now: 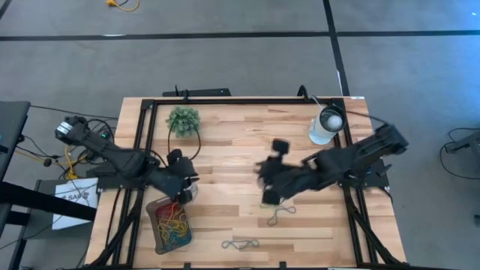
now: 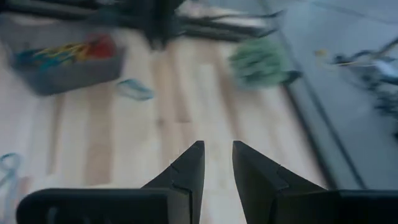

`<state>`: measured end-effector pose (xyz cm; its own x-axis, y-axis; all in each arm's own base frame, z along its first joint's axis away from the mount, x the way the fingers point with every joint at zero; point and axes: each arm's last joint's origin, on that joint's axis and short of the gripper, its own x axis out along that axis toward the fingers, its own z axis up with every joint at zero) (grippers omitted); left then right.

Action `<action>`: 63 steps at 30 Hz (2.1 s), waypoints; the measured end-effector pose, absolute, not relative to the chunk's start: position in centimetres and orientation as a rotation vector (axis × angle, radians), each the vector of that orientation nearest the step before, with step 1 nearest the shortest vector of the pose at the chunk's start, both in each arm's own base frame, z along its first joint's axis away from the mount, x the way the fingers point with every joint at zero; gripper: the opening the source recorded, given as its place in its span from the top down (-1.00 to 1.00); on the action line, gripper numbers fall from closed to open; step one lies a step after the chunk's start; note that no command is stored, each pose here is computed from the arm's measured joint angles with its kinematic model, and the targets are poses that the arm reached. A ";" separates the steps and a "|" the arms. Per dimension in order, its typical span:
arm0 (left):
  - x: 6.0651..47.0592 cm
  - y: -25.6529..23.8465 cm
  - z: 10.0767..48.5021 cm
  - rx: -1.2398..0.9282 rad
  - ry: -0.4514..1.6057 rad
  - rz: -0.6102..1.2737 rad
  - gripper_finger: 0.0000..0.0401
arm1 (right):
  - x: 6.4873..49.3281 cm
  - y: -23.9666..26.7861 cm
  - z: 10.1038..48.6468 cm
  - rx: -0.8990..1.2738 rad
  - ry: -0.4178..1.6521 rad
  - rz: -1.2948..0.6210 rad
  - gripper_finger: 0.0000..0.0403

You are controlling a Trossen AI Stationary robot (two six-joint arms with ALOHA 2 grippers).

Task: Pick and place items into bin
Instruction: Put the blue rubber band into the black bin

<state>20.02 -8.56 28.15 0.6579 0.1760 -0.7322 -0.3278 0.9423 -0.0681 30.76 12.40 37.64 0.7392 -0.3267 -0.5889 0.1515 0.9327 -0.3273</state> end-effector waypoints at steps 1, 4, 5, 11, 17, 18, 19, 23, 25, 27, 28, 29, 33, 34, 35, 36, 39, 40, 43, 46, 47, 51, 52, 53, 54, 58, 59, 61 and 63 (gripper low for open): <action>20.2 -8.2 27.7 -0.200 0.834 0.294 0.71 | 30.0 11.9 38.3 -0.266 0.673 -0.288 0.62; 20.9 -7.6 25.8 -0.205 0.925 0.288 0.71 | 28.1 10.4 39.6 -0.242 0.630 -0.320 0.62; 21.0 -7.4 25.2 -0.205 0.961 0.286 0.71 | 27.6 10.0 39.8 -0.233 0.619 -0.326 0.62; 22.6 -6.2 22.6 -0.198 1.090 0.308 0.71 | 25.8 8.4 35.8 -0.177 0.630 -0.362 0.62; 23.8 -5.2 20.5 -0.201 1.246 0.200 0.71 | 24.4 8.8 29.0 0.032 0.586 -0.395 0.62; 24.0 -5.2 20.2 -0.199 1.269 0.175 0.71 | 24.2 9.0 27.6 0.054 0.579 -0.389 0.62; 24.1 -5.2 19.8 -0.191 1.292 0.153 0.71 | 24.0 9.4 26.5 0.070 0.565 -0.376 0.62; 24.4 -5.2 18.9 -0.175 1.352 0.122 0.71 | 23.5 11.0 22.7 0.144 0.443 -0.330 0.62; 24.3 -5.2 18.7 -0.177 1.377 0.121 0.71 | 23.2 11.3 21.6 0.105 0.435 -0.308 0.62; 24.4 -5.2 18.5 -0.173 1.380 0.130 0.71 | 23.1 11.3 21.6 0.114 0.419 -0.315 0.62; 24.4 -5.3 18.4 -0.175 1.380 0.142 0.71 | 23.1 11.2 21.7 0.142 0.407 -0.326 0.62; 24.4 -5.2 18.4 -0.188 1.374 0.156 0.71 | 23.1 11.2 21.6 0.161 0.404 -0.334 0.62; 24.1 -5.2 17.6 -0.210 1.362 0.192 0.71 | 23.2 11.2 21.6 0.182 0.397 -0.343 0.62; 24.0 -5.2 17.4 -0.219 1.360 0.198 0.71 | 23.2 11.3 21.5 0.185 0.400 -0.344 0.62; 23.9 -5.1 17.0 -0.229 1.355 0.205 0.71 | 23.1 11.2 21.5 0.187 0.402 -0.345 0.62; 23.8 -5.1 16.6 -0.239 1.352 0.211 0.71 | 23.1 11.3 21.5 0.196 0.402 -0.348 0.62; 23.3 -5.1 15.6 -0.277 1.350 0.214 0.71 | 23.0 11.4 21.5 0.203 0.402 -0.343 0.62; 23.2 -5.1 15.3 -0.288 1.349 0.211 0.71 | 23.0 11.5 21.5 0.202 0.402 -0.337 0.62; 22.8 -5.0 14.7 -0.311 1.358 0.224 0.71 | 22.8 11.8 21.5 0.200 0.404 -0.325 0.62; 22.5 -4.9 14.3 -0.318 1.364 0.234 0.71 | 22.8 11.9 21.5 0.199 0.404 -0.323 0.62; 22.4 -4.9 14.2 -0.317 1.367 0.236 0.71 | 22.8 11.9 21.5 0.199 0.404 -0.323 0.62; 22.2 -4.9 13.7 -0.323 1.350 0.231 0.71 | 22.8 11.9 21.5 0.200 0.404 -0.323 0.62; 22.2 -4.9 13.7 -0.327 1.347 0.233 0.71 | 22.8 11.8 21.5 0.201 0.403 -0.325 0.62; 22.2 -4.9 13.7 -0.330 1.346 0.235 0.71 | 22.8 11.8 21.5 0.202 0.403 -0.327 0.62; 22.2 -4.9 13.7 -0.332 1.345 0.236 0.71 | 22.8 11.8 21.5 0.202 0.403 -0.328 0.62; 22.3 -5.0 13.7 -0.332 1.336 0.228 0.71 | 22.9 11.8 21.5 0.201 0.402 -0.330 0.62; 22.3 -5.1 13.7 -0.332 1.331 0.222 0.71 | 22.9 11.8 21.5 0.201 0.402 -0.331 0.62; 22.4 -5.4 13.7 -0.332 1.315 0.212 0.71 | 22.9 11.7 21.5 0.201 0.402 -0.332 0.62; 22.6 -5.6 13.7 -0.344 1.293 0.208 0.71 | 23.0 11.6 21.5 0.203 0.401 -0.338 0.62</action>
<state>22.58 -5.62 13.71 0.2660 -0.0399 -0.9631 -0.3405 0.9309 -0.1326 22.95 11.58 21.46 0.8659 -0.2812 -0.4137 0.3603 0.9243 0.1261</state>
